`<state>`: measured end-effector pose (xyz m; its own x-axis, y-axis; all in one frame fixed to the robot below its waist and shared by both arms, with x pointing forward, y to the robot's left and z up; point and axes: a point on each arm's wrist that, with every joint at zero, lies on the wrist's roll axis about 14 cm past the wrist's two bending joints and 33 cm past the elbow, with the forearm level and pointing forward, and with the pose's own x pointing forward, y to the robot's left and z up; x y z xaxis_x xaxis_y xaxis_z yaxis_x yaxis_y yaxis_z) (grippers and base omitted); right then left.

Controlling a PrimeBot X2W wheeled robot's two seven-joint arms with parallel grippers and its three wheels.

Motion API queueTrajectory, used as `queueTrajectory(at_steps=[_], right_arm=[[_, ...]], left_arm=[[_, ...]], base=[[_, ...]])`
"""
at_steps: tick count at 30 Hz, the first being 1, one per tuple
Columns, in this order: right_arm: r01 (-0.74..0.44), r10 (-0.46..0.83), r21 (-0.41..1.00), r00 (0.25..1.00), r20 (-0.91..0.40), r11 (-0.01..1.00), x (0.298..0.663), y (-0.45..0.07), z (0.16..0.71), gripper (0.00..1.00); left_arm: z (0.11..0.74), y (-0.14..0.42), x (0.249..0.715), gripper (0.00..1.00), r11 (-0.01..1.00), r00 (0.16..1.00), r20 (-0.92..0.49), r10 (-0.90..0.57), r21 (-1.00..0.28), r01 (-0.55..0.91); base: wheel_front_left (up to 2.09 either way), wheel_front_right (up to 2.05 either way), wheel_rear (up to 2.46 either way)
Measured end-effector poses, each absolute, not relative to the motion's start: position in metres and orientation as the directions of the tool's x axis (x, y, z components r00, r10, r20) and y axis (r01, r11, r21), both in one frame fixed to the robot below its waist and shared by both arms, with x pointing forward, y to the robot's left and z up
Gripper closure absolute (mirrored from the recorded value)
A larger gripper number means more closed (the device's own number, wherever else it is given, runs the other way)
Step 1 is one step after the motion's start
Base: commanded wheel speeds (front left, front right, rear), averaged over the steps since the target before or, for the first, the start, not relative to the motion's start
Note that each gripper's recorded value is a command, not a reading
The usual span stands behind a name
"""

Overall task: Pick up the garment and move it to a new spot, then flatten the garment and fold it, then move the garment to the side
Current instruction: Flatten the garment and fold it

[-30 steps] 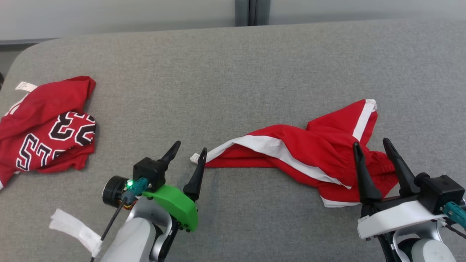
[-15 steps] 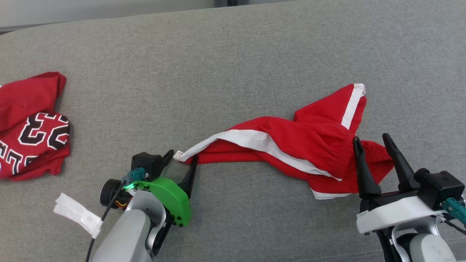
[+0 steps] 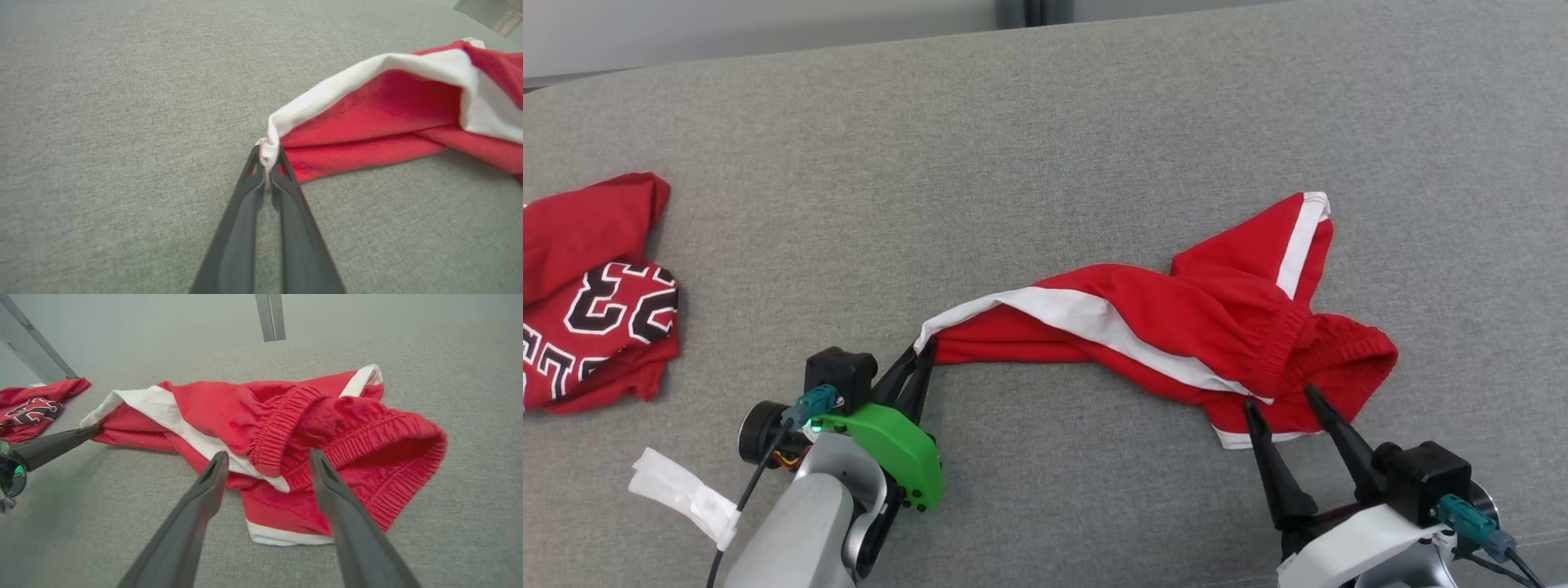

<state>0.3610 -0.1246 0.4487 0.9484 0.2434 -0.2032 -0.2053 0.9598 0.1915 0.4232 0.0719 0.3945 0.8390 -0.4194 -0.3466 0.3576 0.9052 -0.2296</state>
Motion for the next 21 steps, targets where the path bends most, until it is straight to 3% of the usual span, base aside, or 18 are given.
queueTrajectory(at_steps=[8,10,11,15,21], right_arm=[[-0.240,0.285,0.191,0.922,-0.261,0.952,0.369,-0.115,0.425,0.00],[-0.252,0.298,0.189,0.914,-0.276,0.949,0.371,-0.112,0.419,0.62],[-0.257,0.304,0.192,0.909,-0.286,0.947,0.371,-0.110,0.416,1.00],[-0.281,0.330,0.216,0.913,-0.239,0.935,0.374,-0.102,0.424,1.00],[-0.342,0.349,0.173,0.937,-0.015,0.924,0.395,-0.102,0.489,1.00]], left_arm=[[0.402,0.075,0.422,1.00,0.907,0.853,-0.319,-0.413,-0.225,0.355],[0.406,0.075,0.422,1.00,0.907,0.858,-0.307,-0.412,-0.225,0.356],[0.409,0.075,0.422,1.00,0.907,0.861,-0.297,-0.413,-0.225,0.357],[0.425,0.079,0.424,1.00,0.912,0.889,-0.232,-0.394,-0.222,0.346],[0.476,0.090,0.436,1.00,0.922,0.930,-0.062,-0.361,-0.171,0.347]], base=[[0.00,0.00,0.00],[0.00,0.00,0.00],[0.00,0.00,0.00],[0.00,0.00,0.00],[0.00,0.00,0.00]])
